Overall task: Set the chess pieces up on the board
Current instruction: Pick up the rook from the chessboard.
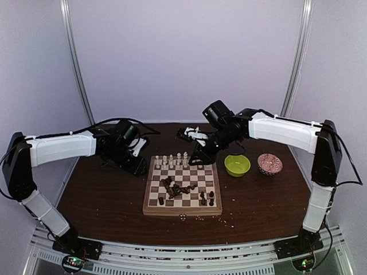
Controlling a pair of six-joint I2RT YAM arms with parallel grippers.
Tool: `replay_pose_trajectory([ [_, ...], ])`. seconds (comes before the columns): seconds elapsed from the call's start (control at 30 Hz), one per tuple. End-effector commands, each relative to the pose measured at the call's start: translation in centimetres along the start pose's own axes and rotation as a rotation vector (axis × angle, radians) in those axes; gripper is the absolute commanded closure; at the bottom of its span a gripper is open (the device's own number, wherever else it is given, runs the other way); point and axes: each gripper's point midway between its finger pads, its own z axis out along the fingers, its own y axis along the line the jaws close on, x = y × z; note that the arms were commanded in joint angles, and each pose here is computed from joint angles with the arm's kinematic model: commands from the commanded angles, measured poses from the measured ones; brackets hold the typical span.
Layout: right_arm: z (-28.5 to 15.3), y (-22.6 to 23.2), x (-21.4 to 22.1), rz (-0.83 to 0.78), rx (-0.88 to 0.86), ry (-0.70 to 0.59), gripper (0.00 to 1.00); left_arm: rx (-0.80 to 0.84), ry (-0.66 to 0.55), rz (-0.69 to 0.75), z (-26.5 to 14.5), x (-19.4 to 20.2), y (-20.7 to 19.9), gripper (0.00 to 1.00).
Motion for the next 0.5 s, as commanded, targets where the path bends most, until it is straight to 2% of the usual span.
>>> replay_pose_trajectory([
  [0.0,3.2,0.9,0.8,0.016,-0.007,0.139,0.72,0.017,-0.134,-0.15,-2.1,-1.3,1.6,0.48],
  [0.13,5.8,1.6,-0.5,0.0,-0.031,0.168,0.72,0.017,-0.137,-0.2,-2.0,-0.1,2.3,0.48],
  [0.47,10.4,2.1,-1.5,-0.029,0.002,0.217,0.71,-0.02,-0.193,-0.255,-3.0,-0.1,3.3,0.48],
])
